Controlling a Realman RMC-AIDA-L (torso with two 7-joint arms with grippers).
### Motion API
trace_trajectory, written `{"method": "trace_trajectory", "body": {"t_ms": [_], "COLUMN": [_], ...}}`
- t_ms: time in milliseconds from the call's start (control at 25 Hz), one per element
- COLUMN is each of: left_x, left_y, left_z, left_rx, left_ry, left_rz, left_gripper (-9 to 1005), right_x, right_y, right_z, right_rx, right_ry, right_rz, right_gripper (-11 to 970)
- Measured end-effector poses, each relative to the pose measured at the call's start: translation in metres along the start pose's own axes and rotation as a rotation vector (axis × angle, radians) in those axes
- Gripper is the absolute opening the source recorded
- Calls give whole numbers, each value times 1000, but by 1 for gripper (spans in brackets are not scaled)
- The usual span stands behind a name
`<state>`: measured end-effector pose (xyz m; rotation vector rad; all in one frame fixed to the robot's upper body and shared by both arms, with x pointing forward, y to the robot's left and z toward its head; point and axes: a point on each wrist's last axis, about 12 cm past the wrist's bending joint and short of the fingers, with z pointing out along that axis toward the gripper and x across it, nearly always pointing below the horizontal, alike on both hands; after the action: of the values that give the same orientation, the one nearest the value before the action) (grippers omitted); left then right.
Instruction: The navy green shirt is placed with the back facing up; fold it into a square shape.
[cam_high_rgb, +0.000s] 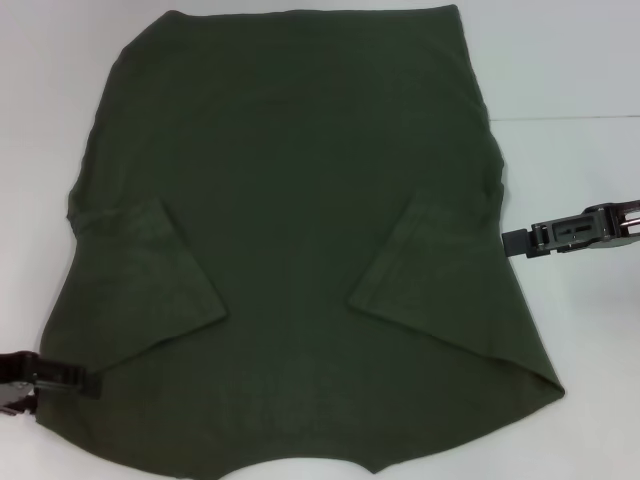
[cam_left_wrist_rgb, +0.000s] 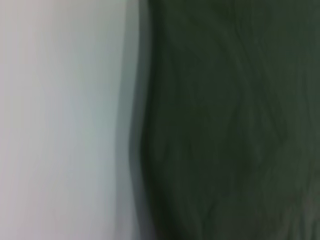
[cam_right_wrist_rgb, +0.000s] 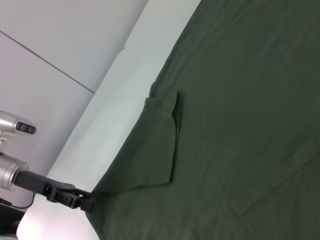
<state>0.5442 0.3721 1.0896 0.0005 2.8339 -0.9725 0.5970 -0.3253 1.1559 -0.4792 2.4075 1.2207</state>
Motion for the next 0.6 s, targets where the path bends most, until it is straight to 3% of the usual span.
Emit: {"method": "trace_trajectory", "body": {"t_ms": [600], "left_x": [-1], "left_y": [-1], "left_z": [2], "left_rx": [4], "left_ry": [-2], "left_rz": [2], "left_gripper": [919], "right_x": [-1], "right_y": [0], "right_z": [0], "right_rx": [-3], "right_ry": [-4], "right_rz": [-1], "right_gripper": [846]}}
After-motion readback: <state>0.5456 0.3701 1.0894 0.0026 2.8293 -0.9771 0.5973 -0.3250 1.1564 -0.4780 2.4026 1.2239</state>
